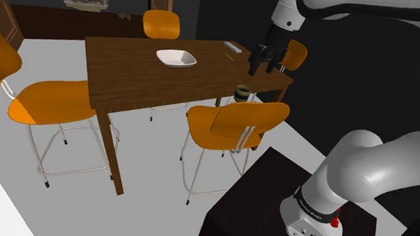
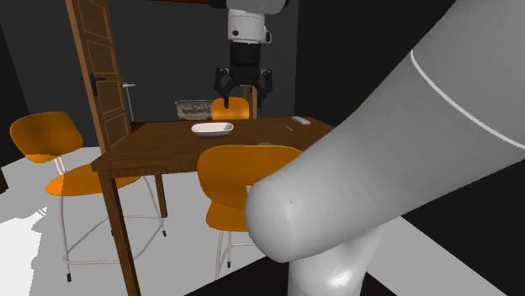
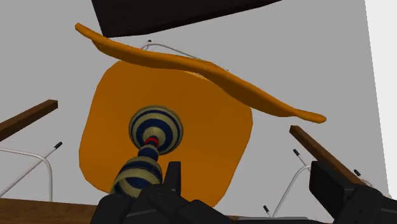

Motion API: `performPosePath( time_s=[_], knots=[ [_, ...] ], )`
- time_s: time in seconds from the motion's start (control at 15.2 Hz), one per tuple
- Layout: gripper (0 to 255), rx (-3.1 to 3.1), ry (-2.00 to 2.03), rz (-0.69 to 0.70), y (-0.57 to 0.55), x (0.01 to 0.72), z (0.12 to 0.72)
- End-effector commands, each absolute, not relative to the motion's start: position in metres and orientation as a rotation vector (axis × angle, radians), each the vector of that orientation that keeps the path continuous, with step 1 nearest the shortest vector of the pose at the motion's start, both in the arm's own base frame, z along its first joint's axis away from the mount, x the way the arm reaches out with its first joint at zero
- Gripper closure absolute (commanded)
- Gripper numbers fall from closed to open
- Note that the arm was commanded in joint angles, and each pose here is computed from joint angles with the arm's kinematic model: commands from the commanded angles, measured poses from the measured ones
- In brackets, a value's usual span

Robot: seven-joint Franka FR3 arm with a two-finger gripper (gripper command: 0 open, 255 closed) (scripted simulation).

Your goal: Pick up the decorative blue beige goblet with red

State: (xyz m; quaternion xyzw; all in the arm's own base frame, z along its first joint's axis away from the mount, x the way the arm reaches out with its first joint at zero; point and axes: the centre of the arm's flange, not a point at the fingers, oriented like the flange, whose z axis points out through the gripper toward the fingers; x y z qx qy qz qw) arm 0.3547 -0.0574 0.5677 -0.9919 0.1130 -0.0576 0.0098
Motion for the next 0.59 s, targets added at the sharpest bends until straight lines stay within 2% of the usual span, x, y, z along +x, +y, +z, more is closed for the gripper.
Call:
performPosePath(
  time_s=[0.0, 0.53],
  knots=[
    [0, -3.086, 0.385, -0.201, -0.076, 0.368, 0.553],
    [0, -3.037, 0.509, -0.271, -0.143, 0.419, 0.492]
  ],
)
